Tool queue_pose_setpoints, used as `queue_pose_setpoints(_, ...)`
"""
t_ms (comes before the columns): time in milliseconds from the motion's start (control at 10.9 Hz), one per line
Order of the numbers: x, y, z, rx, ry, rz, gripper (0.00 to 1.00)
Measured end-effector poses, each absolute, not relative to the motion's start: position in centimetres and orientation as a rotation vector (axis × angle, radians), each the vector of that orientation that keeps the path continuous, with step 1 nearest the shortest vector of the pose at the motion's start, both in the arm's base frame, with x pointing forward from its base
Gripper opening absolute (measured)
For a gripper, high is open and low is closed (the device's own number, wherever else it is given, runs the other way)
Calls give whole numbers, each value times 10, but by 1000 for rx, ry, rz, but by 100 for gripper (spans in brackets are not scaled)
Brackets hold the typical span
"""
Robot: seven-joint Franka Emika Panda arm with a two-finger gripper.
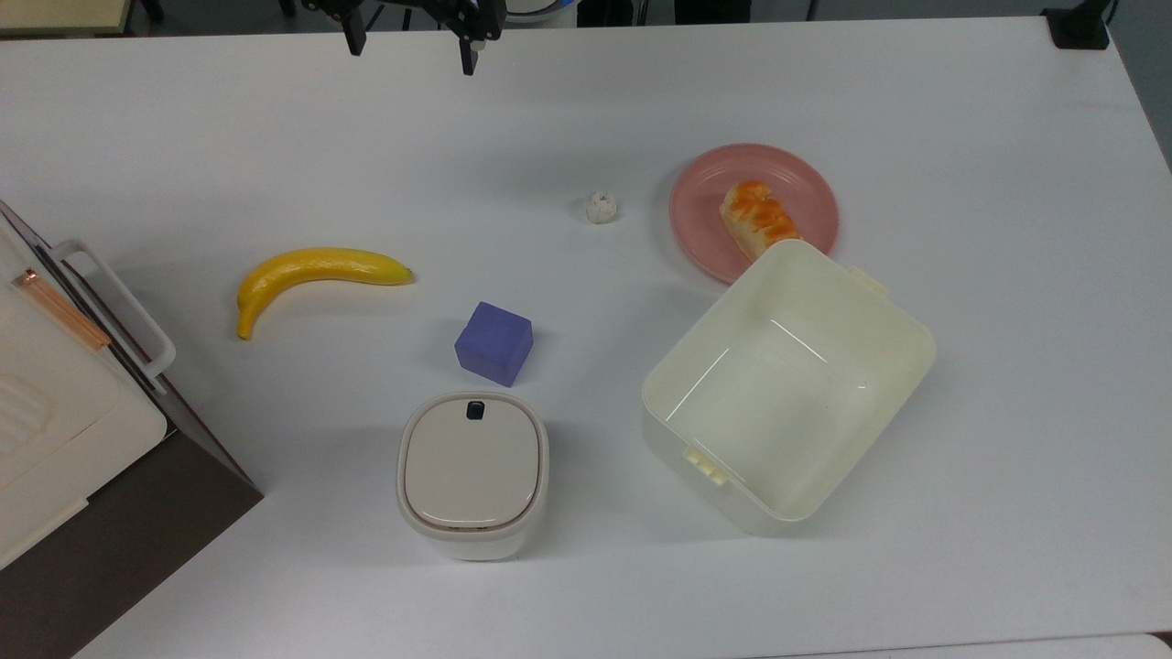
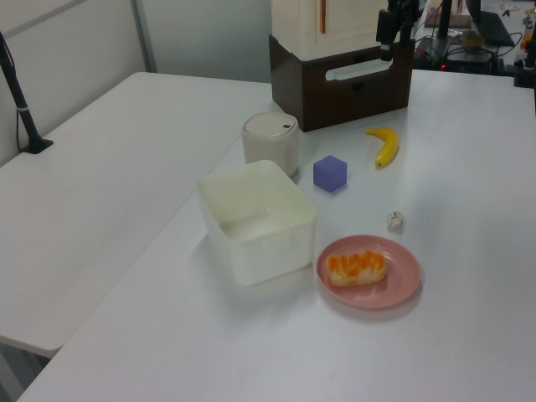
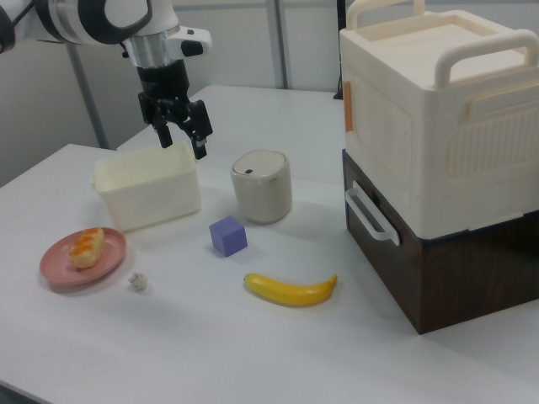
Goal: Put the bread on the table
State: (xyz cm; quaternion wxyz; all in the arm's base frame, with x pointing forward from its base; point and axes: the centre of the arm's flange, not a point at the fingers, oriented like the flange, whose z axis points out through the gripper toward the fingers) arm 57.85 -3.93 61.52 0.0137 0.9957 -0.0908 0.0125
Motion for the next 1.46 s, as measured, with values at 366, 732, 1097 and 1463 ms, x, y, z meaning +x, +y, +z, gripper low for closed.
queue_pose_setpoints(366, 578, -40, 615, 3122, -166, 39, 100)
queue_pose_setpoints(732, 579, -40, 616, 3122, -162, 41, 100)
queue_pose_setpoints(1097, 580, -40, 615, 3122, -154, 46, 100)
queue_pose_setpoints(1463, 580, -40, 615, 3122, -154, 47, 100)
